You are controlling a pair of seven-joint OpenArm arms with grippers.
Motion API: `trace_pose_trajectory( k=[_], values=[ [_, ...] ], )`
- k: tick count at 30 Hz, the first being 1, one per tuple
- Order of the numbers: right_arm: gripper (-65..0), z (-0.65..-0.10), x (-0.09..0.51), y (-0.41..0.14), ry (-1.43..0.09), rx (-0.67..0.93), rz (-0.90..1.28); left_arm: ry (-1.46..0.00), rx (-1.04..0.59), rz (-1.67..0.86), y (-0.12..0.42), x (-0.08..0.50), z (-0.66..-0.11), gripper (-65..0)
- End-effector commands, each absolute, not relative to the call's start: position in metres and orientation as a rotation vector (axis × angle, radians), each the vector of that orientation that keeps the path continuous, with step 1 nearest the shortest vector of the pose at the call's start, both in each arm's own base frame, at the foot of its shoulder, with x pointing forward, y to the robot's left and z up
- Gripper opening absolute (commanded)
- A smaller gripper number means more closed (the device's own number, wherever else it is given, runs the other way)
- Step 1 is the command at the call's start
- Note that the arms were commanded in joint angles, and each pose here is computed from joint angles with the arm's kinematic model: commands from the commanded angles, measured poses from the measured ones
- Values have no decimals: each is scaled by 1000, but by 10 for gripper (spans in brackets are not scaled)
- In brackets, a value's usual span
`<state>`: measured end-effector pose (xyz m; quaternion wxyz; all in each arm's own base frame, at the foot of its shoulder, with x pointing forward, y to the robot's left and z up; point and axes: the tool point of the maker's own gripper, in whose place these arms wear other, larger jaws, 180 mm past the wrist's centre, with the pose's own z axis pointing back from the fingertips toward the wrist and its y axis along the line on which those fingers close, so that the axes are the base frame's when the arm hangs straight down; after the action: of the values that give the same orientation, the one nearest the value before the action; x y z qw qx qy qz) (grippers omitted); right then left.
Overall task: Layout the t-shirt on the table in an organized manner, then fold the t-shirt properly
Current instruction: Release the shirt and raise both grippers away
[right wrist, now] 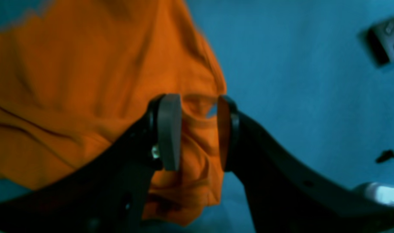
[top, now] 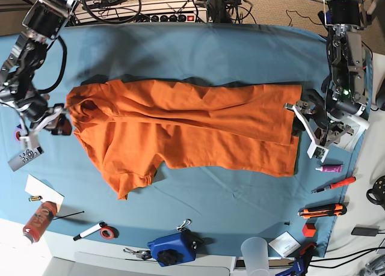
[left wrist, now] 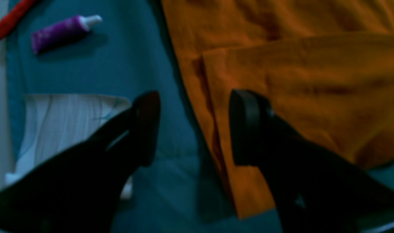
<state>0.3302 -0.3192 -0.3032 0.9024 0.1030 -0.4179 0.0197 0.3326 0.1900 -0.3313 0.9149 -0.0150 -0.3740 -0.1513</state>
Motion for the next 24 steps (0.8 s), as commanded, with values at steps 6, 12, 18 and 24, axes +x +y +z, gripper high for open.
trace_pose_trajectory(
  k=[6, 12, 18, 24],
  values=[
    [-459, -248, 319, -350, -1026, 267, -25, -759, 11, -241, 220, 304, -314, -305],
    [-458, -247, 277, -395, -1045, 212, -172, -753, 17, -85, 279, 252, -309, -305],
    [-458, -298, 237, -382, -855, 224, -160, -761, -41, -31, 305, 220, -297, -305],
    [-458, -344, 235, -329, -786, 356, -153, -739, -51, -41, 305, 212, -301, -305]
  ],
)
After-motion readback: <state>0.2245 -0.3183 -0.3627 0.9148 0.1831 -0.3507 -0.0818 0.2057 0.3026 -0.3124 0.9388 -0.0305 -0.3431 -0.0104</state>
